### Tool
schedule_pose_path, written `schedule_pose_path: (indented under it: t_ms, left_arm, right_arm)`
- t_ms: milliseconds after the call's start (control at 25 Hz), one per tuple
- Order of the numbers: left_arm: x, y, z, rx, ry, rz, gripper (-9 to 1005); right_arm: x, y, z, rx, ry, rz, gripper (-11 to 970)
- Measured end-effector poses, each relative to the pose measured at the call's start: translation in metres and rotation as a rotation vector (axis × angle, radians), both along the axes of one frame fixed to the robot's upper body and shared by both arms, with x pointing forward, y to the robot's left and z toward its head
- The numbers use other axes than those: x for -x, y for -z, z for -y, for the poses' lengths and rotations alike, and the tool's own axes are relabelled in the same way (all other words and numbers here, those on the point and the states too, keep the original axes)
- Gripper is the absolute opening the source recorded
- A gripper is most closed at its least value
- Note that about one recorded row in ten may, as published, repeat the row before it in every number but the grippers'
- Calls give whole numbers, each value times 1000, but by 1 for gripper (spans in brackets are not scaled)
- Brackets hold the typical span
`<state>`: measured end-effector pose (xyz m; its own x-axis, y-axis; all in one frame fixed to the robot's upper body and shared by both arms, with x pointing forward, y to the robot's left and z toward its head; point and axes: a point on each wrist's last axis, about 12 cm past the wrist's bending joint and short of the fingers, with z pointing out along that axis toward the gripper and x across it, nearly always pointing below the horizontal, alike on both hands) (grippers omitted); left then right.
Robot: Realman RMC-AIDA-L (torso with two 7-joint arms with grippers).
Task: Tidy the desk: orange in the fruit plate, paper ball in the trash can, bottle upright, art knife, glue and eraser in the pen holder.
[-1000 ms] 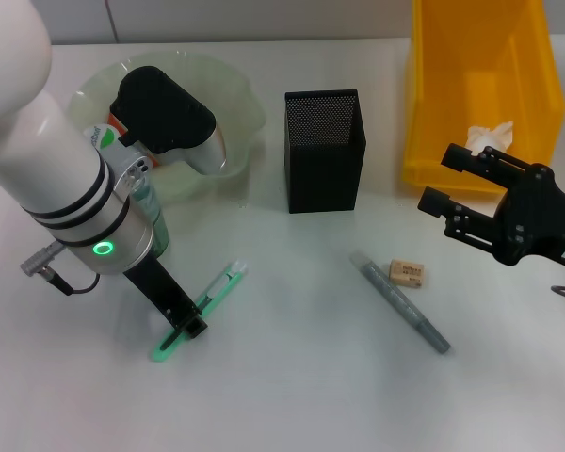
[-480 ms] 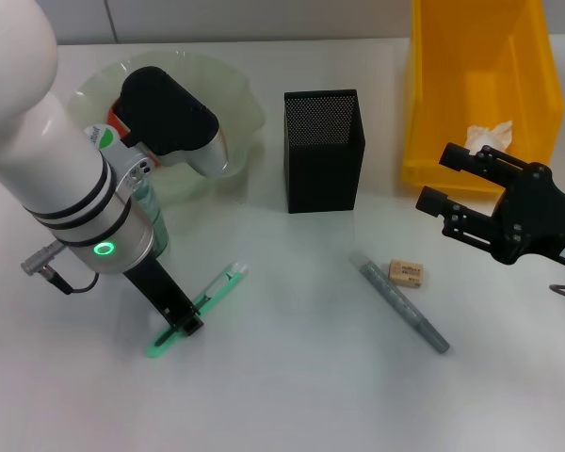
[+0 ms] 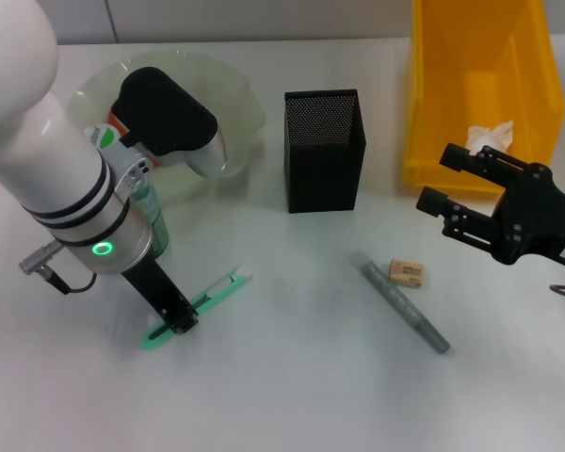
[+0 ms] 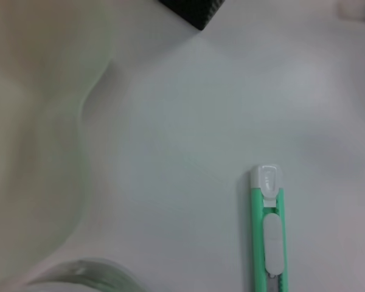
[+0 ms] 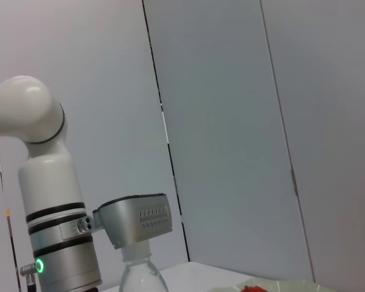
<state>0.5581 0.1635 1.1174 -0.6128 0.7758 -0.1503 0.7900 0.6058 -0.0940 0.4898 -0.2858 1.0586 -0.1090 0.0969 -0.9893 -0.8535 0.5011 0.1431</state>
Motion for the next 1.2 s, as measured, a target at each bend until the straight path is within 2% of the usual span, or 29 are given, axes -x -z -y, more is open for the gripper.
schedule_pose_path:
  t_ms: [400,600,880,1200]
  left_arm:
    - [-2,-6,3,25,14,28,197]
    - [0,-17,10,81,45,55,197]
    - [8,-52,17,304,149,156,197]
    - [10,-82,16,651,266,260,197]
  right_arm:
    - [1,0,1,-3,4,1,686]
    - [2,0,2,-7,15,0,686]
    - [9,1,12,-45,85,8,686]
    - [15,2,20,-73,139,5,686]
